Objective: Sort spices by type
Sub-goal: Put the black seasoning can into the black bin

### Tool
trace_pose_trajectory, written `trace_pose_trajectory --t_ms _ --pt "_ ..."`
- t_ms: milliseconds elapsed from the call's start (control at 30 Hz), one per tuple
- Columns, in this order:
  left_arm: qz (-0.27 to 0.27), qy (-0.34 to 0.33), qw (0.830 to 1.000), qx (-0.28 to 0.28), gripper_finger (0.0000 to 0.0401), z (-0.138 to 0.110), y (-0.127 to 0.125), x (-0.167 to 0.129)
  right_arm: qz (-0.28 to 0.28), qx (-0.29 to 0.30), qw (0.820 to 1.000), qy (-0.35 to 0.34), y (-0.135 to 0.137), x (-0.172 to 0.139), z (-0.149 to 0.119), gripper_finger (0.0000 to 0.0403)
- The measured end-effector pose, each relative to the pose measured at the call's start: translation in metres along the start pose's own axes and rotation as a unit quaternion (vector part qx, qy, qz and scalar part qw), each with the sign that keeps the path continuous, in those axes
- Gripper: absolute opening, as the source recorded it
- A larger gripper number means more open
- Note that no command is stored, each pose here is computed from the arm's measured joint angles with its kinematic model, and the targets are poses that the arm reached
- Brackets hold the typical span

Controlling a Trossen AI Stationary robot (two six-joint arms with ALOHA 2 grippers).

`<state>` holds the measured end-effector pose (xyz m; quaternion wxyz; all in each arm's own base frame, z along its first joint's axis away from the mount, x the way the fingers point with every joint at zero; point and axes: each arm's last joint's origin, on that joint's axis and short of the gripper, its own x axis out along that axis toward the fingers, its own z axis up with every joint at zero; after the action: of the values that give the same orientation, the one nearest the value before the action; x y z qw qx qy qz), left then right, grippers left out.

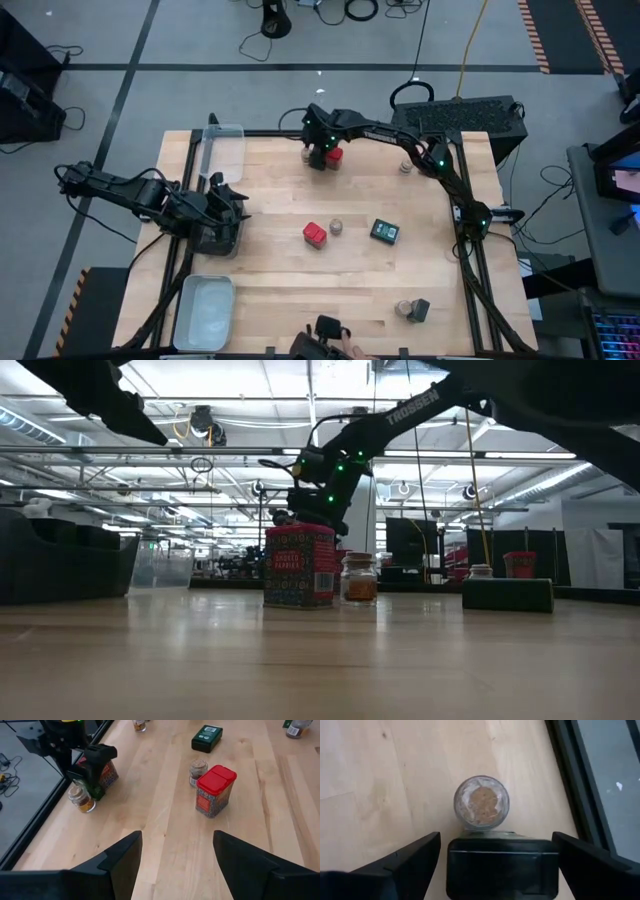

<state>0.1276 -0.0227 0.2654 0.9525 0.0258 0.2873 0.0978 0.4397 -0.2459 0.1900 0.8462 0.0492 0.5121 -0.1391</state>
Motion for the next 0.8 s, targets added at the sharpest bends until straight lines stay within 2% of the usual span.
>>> trace_pose_trajectory --t_ms 233,633,800 --pt "0.000 0.000 1.000 0.000 0.0251 0.0000 0.0000 0.0001 0.000 0.000 1.000 0.008 0.0001 -0.0022 -0.0012 0.0343" --pt "0.000 0.000 1.000 -0.003 0.0251 0.0000 0.0000 0.0001 0.000 0.000 1.000 0.007 0.0000 -0.0022 -0.0011 0.0246" --pt "0.000 0.000 1.000 -0.002 0.0251 0.0000 0.0000 0.0000 0.000 -0.001 1.000 0.007 0.0006 -0.0023 -0.0009 0.0241"
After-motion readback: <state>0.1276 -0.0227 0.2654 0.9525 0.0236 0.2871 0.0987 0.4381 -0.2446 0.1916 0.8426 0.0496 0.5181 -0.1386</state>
